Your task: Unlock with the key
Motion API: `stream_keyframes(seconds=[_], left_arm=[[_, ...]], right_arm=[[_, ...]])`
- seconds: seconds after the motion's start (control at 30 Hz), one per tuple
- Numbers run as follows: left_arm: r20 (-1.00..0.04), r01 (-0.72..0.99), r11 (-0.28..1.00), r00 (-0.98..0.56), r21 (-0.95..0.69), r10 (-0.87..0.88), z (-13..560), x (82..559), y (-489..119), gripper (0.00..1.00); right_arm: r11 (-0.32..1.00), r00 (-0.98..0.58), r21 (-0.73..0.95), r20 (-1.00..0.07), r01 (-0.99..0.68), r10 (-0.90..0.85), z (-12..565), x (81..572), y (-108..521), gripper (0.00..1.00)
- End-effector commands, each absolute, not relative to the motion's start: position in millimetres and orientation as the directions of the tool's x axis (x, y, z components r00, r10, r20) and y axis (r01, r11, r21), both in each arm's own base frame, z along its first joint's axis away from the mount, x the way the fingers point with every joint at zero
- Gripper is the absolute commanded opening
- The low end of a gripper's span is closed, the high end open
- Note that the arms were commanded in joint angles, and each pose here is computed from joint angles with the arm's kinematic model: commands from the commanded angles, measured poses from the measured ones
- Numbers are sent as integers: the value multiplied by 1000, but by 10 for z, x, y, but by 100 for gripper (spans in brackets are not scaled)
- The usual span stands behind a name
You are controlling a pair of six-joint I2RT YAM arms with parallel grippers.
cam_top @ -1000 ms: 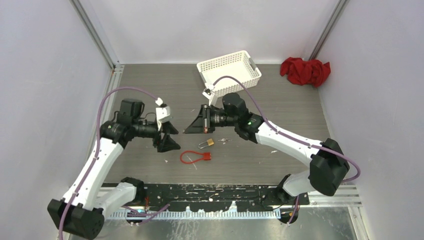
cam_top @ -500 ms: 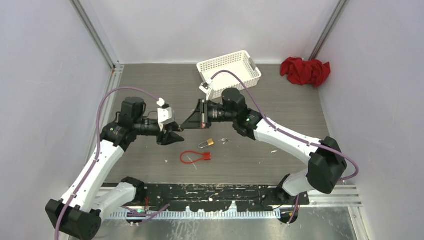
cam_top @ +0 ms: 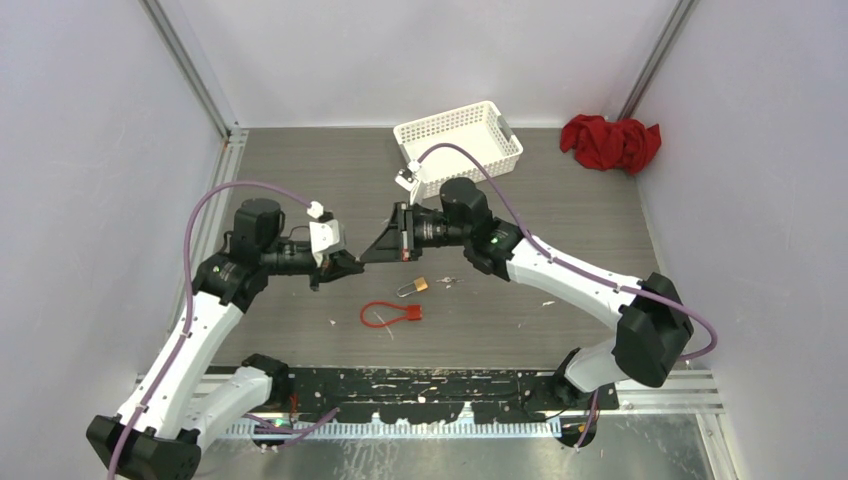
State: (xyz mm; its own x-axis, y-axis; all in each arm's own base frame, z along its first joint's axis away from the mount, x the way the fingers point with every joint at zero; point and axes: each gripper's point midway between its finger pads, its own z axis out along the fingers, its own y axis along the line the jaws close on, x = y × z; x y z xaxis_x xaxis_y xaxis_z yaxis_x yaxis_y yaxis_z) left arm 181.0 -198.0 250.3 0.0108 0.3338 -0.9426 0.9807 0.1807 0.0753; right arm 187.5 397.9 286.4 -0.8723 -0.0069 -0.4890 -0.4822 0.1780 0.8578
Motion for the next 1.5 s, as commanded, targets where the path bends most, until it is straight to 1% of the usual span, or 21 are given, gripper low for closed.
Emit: stream_keyframes(seconds=[0.0,0.27,0.47,0.53,0.57,0.6,0.7,0.73,0.77,0.83,0.9,0.97,1.03,1.1,1.3,1.47], left_arm=[[-948,978,154,85,138,308,2632,1782,-2006,0],[-942,988,118,60,104,330,2571,1672,-1986,0],[-939,984,112,93,137,332,2557,1629,-1962,4],[-936,982,120,95,143,339,2550,1649,-1954,0],[-935,982,128,90,141,343,2543,1665,-1949,0],[-934,981,133,85,139,346,2536,1673,-1945,0],[-935,985,127,64,114,348,2523,1649,-1948,0],[-938,988,123,48,96,344,2529,1632,-1956,0],[-941,990,126,24,70,338,2538,1622,-1966,0],[-947,991,132,-54,-12,317,2575,1589,-1998,0],[-943,986,121,-149,-117,298,2612,1527,-2037,0],[-927,970,101,-243,-223,287,2637,1447,-2067,0],[-917,958,81,-288,-276,277,2682,1419,-2098,0],[-902,940,77,-341,-333,265,2727,1392,-2118,0],[-885,914,47,-403,-404,232,2862,1346,-2161,0],[-876,908,41,-413,-416,248,2844,1302,-2144,0]], right_arm=[[177,-831,821,-556,-543,30,3087,1925,3937,1],[259,-801,778,-598,-573,26,3032,2007,3873,1],[262,-806,779,-592,-570,9,2986,1997,3879,1],[264,-804,776,-594,-573,1,2965,1988,3870,1],[268,-801,771,-599,-578,-3,2957,1988,3864,5],[274,-795,763,-607,-585,-7,2949,1989,3853,15],[319,-750,706,-662,-632,-20,2948,2045,3798,62],[339,-736,686,-676,-643,-29,2942,2064,3771,72],[354,-718,663,-695,-660,-37,2940,2089,3753,78],[357,-666,611,-744,-707,-45,2981,2120,3729,82],[330,-615,571,-788,-751,-34,3061,2110,3715,83],[269,-576,550,-817,-791,-25,3147,2031,3720,82],[211,-554,538,-832,-816,-20,3205,1938,3736,79],[181,-537,524,-843,-832,-34,3226,1862,3771,75],[141,-526,510,-842,-849,-123,3104,1708,3908,59],[143,-527,510,-839,-848,-134,3077,1683,3973,43]])
